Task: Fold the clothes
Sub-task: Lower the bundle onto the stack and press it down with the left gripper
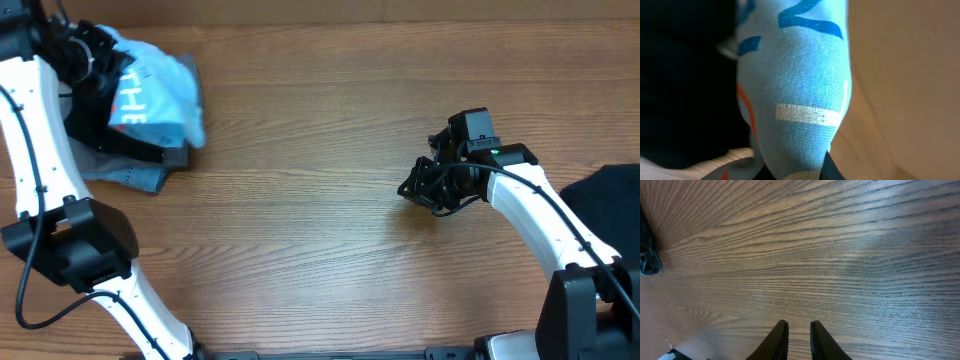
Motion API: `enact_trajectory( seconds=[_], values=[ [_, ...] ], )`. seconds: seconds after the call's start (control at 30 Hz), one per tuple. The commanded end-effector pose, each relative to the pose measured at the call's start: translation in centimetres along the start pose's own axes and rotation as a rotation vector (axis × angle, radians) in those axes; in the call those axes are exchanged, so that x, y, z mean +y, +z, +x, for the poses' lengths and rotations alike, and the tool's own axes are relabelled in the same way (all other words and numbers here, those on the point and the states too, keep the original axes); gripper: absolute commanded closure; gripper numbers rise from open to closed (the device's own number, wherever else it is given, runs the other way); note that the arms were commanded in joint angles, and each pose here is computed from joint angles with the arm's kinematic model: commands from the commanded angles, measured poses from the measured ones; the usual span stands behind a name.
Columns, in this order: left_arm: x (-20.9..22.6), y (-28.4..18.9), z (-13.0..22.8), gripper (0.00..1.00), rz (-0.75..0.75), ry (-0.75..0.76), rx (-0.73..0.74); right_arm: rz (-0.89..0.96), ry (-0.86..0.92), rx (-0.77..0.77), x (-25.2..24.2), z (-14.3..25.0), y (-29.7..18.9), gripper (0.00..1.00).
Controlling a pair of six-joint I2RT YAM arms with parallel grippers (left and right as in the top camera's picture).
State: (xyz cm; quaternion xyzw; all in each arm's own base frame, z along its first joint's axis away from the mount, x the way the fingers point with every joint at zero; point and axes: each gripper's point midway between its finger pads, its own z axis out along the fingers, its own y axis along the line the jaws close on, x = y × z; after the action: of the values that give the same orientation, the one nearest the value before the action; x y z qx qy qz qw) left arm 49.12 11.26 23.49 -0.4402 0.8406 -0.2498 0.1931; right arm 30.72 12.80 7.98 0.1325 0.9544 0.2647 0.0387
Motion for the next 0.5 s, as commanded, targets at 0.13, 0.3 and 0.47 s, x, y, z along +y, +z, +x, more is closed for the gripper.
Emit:
enact_trajectory(
  seconds=[0.13,0.3,0.47],
  values=[
    [9.0,0.3,-6.5,0.91,-0.178,0.241,-0.149,-0.020,-0.024,-0.043,0.7,-0.8,-0.6,0.81],
    [14.3,4.2,-5.9,0.71,-0.245,0.247,-0.097,-0.018,-0.010,-0.021,0.6,-0.3,-0.5,0.81],
    [16.8,1.7,-7.4,0.56,-0.297,0.224,-0.129,-0.009,-0.001,-0.005,0.3,0.1,-0.5,0.81]
  ],
)
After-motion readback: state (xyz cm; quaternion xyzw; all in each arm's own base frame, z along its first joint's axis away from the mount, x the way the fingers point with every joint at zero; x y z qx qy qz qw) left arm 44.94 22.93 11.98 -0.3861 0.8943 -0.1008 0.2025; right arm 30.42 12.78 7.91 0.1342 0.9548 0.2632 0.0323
